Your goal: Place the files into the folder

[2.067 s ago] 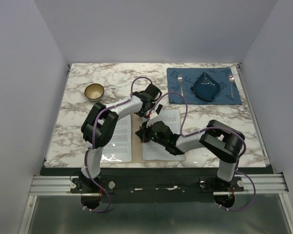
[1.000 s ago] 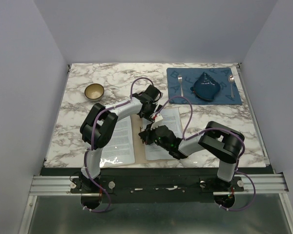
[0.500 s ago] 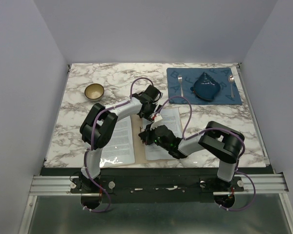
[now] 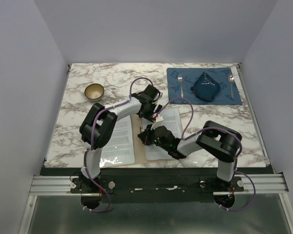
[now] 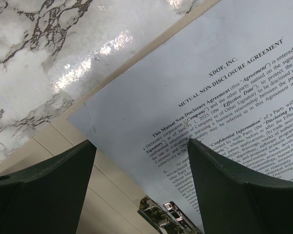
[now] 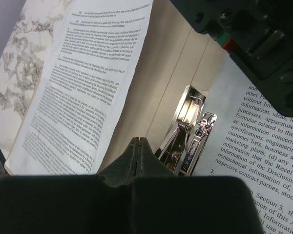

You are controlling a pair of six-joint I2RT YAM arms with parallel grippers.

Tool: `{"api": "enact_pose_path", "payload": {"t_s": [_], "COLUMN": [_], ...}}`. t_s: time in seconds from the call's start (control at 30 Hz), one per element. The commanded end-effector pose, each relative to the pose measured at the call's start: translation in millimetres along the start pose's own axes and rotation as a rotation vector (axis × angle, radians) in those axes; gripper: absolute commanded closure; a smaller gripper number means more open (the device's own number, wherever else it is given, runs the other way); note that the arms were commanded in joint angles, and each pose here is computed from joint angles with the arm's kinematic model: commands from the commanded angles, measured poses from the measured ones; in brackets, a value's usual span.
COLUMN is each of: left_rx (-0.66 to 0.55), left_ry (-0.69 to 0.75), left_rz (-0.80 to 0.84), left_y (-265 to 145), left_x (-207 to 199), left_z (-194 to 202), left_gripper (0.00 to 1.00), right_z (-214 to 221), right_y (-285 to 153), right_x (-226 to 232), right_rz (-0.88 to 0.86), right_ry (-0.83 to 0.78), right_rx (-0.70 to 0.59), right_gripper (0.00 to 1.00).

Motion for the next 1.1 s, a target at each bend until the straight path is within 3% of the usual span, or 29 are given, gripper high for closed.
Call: {"api": "enact_pose_path", "payload": {"t_s": [0.0,0.53,0.83,1.07], "left_rx": [0.198,0.211,0.205,0.189], "left_ry": [0.031,0.033,0.048,0.063], "left_rz": [-0.042,-0.040,-0.047,-0.060], "left_y": [17.6,19.2,18.8,15.2], "left_x": [10.9,14.5,15.7,17.6], "left_z": [43.3,49.2,49.8,49.2], "left_gripper": [0.13,0.13,0.13,0.13], "right_z": [83.8,85.4,79.6,65.2], "right_y": [-44.3,-51.7,-39.5,-32.4], "right_x": [-77.9,-89.7,-87.0,-60.2], "right_rz": [0.351,0.421,0.338,0.160], "right_ry": [-0.080,0.009,0.120,0.193], "right_rx": [0.374,0.359,0.377,0.348], "right_gripper": [0.99,0.99,0.99,0.99]}}
Point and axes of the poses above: each gripper's point midway between its finger pads, its own y axis out along the fingers, its own x axis along the line the jaws close on, z = x × y, the point moved 9 cm from there along -y, back along the fingers, and after that the axes turned 5 degrees about y, right-handed, at the moved point
